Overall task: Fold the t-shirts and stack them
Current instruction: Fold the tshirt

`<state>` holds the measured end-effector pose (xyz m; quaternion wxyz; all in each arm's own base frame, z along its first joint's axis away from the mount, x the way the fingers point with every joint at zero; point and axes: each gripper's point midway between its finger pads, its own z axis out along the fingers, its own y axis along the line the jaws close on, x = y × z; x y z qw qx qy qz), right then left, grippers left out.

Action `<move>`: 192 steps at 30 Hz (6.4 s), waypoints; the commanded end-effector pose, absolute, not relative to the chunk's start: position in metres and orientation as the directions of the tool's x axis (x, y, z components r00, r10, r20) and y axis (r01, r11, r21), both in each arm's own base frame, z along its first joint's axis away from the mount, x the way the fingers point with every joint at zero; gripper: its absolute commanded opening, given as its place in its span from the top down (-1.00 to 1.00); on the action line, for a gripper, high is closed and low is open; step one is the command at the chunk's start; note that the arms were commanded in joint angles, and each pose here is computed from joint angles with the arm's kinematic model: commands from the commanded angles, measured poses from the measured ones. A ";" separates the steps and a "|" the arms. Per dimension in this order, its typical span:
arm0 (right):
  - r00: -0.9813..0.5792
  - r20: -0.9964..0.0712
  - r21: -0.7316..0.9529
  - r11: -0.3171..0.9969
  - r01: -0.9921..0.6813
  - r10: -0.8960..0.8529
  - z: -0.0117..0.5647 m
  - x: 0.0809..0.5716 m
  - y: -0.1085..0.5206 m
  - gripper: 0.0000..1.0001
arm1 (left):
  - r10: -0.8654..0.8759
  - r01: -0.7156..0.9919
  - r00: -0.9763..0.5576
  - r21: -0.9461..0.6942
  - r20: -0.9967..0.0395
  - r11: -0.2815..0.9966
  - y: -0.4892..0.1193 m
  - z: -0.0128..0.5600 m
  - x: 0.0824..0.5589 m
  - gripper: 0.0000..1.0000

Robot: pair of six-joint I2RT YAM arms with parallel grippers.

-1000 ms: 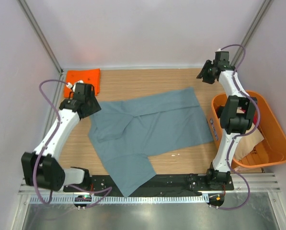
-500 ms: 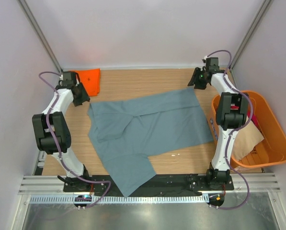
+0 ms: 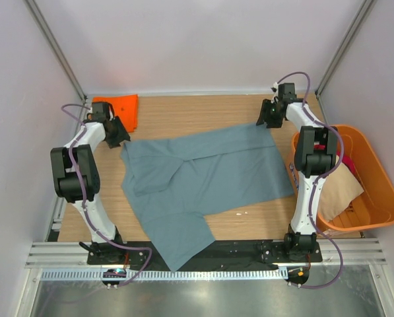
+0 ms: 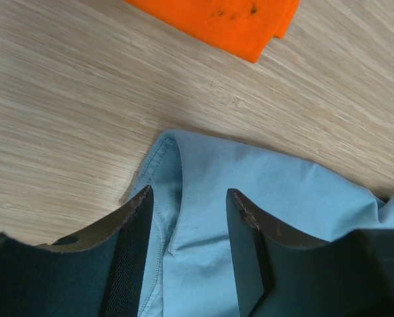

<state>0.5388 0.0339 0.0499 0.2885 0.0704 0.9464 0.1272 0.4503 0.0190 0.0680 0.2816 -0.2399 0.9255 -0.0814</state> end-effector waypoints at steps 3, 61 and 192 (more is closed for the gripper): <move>-0.817 -0.552 0.242 0.970 0.036 0.168 0.056 0.542 0.027 -0.13 | -0.508 -0.400 -0.694 -0.313 -0.511 0.861 0.021 0.072 0.469 0.02; -0.717 -0.615 0.125 0.938 0.323 0.329 0.141 0.556 -0.011 -0.11 | -0.570 -0.535 -0.632 -0.236 -0.525 0.811 0.002 0.152 0.360 -0.15; -0.804 -0.583 0.243 0.969 -0.030 0.121 0.124 0.485 0.144 -0.02 | -0.552 -0.490 -0.644 -0.268 -0.530 0.829 -0.009 0.137 0.358 -0.24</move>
